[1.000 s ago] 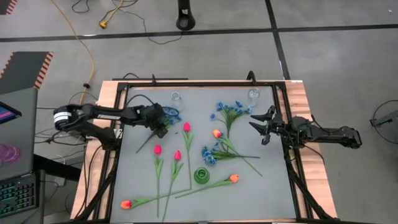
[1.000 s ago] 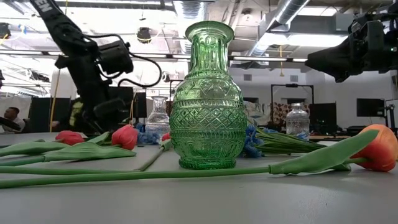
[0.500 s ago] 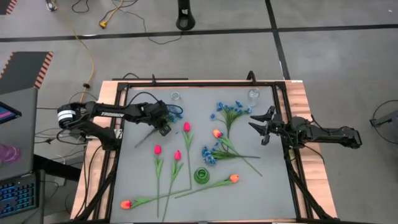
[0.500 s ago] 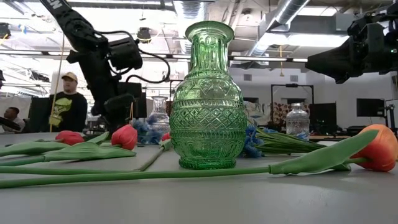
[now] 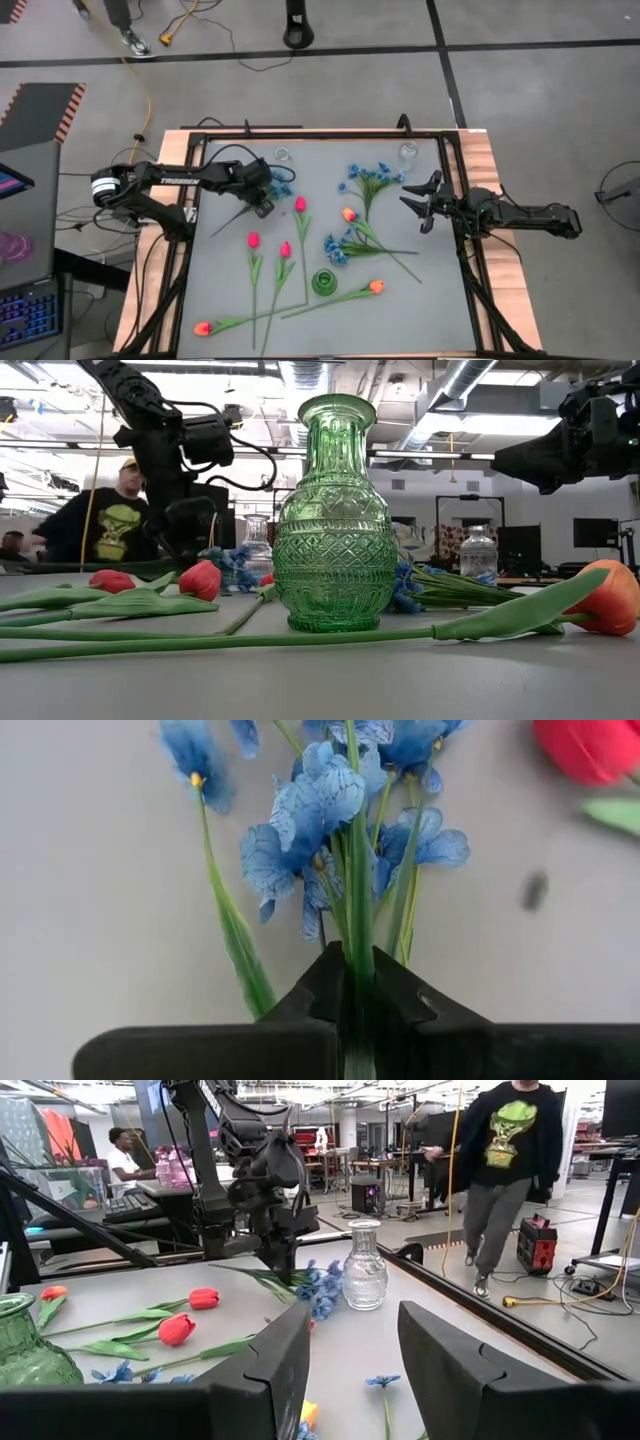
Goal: Sort flowers into vase by color
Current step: Put the top left blue flowers into the top left transparent vase
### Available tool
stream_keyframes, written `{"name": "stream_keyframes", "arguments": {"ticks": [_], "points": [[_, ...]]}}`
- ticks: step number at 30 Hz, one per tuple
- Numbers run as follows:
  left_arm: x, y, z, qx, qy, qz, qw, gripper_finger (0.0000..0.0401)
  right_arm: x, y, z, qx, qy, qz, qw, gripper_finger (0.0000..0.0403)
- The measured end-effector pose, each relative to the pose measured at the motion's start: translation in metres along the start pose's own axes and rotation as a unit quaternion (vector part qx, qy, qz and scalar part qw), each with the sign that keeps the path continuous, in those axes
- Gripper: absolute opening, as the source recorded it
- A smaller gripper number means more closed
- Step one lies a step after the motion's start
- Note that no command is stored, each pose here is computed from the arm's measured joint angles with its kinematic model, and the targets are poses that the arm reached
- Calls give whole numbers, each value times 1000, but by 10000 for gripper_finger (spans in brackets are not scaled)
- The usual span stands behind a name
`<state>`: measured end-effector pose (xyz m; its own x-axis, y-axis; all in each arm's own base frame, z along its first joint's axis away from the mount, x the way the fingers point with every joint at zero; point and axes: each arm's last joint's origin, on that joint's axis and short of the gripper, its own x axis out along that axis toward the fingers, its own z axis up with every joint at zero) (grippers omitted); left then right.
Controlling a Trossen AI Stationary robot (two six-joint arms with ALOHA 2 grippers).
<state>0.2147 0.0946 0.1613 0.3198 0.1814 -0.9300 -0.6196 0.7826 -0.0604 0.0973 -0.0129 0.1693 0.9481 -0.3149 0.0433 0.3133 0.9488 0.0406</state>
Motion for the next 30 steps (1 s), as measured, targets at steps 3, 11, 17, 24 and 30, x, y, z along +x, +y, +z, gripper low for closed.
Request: {"name": "stream_keyframes", "arguments": {"ticks": [3,11,17,24,30], "points": [[-5,-6,2,8,14,-23,1000,4,0,0,0,0,0,0,1000,182],[-17,-32,8,46,20,-102,994,1,0,0,0,-1,0,0,1000,182],[-34,-48,23,66,-16,-123,990,1,0,0,0,-1,0,0,1000,182],[-64,-57,55,88,-93,-121,984,0,0,0,0,-1,0,0,1000,182],[-93,-59,85,135,-200,-98,966,0,0,0,0,-1,0,0,1000,182]]}}
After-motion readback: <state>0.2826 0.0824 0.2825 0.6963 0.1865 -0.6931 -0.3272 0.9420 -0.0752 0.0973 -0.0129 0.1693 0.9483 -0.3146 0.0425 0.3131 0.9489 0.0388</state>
